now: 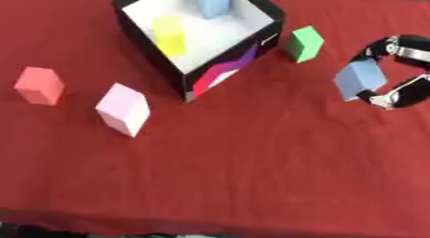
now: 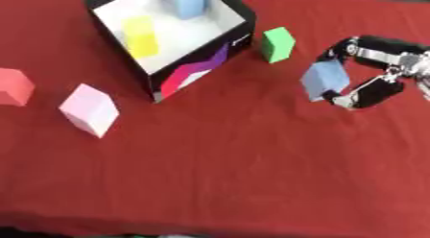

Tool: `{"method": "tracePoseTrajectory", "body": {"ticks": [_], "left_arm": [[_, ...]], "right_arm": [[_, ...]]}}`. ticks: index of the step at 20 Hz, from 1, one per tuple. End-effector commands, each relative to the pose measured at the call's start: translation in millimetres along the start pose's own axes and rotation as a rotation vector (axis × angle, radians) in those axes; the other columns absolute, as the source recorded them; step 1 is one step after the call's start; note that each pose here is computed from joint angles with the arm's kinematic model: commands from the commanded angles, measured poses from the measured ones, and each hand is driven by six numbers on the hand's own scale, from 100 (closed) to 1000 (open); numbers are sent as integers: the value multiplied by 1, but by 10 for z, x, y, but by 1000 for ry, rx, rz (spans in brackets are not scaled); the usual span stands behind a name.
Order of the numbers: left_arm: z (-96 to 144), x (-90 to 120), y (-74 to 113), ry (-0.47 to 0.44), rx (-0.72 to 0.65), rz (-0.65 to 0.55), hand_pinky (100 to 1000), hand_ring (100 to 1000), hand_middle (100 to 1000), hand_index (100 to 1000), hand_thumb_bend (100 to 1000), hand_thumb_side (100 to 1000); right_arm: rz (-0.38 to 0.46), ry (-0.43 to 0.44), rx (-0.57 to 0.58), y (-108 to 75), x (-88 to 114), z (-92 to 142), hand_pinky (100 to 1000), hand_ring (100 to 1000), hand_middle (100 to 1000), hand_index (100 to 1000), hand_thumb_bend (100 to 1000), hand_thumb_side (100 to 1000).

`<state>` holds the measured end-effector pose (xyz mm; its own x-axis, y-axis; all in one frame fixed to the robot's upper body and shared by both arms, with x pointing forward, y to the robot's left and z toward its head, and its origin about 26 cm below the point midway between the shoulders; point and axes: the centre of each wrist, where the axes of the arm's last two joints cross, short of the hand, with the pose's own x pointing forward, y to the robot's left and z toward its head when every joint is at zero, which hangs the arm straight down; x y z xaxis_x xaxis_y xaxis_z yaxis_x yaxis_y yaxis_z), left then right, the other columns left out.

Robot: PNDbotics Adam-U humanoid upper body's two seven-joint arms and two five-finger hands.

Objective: Pick up objects on the table and place them in the box.

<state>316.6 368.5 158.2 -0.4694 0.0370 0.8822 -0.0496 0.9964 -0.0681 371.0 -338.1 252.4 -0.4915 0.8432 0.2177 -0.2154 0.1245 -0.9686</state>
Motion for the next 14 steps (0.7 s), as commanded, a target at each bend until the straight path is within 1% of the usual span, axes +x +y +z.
{"method": "tracePoseTrajectory", "body": {"ticks": [1,4,7,9,11,14], "left_arm": [[-38,102,21,-26,-12,-22,882,758,824,784,252,818],[-34,100,25,-24,-11,-23,882,758,824,783,252,818],[-28,96,25,-24,-12,-23,882,758,824,783,250,815],[-29,101,15,-30,-14,-21,882,758,824,783,247,808],[-36,117,-7,-41,-20,-16,882,758,824,783,245,799],[-52,151,-53,-60,-33,-5,881,758,824,783,244,787]], "right_arm": [[53,8,-60,-314,104,106,905,637,414,536,100,100],[82,-8,-89,-482,215,95,899,639,416,538,124,100],[117,-27,-151,-682,356,24,893,640,418,539,159,100],[134,-37,-203,-808,457,-83,890,636,417,539,177,100],[148,-42,-252,-900,540,-209,887,635,435,540,204,100],[156,-44,-314,-983,621,-429,886,629,468,537,206,100]]}}
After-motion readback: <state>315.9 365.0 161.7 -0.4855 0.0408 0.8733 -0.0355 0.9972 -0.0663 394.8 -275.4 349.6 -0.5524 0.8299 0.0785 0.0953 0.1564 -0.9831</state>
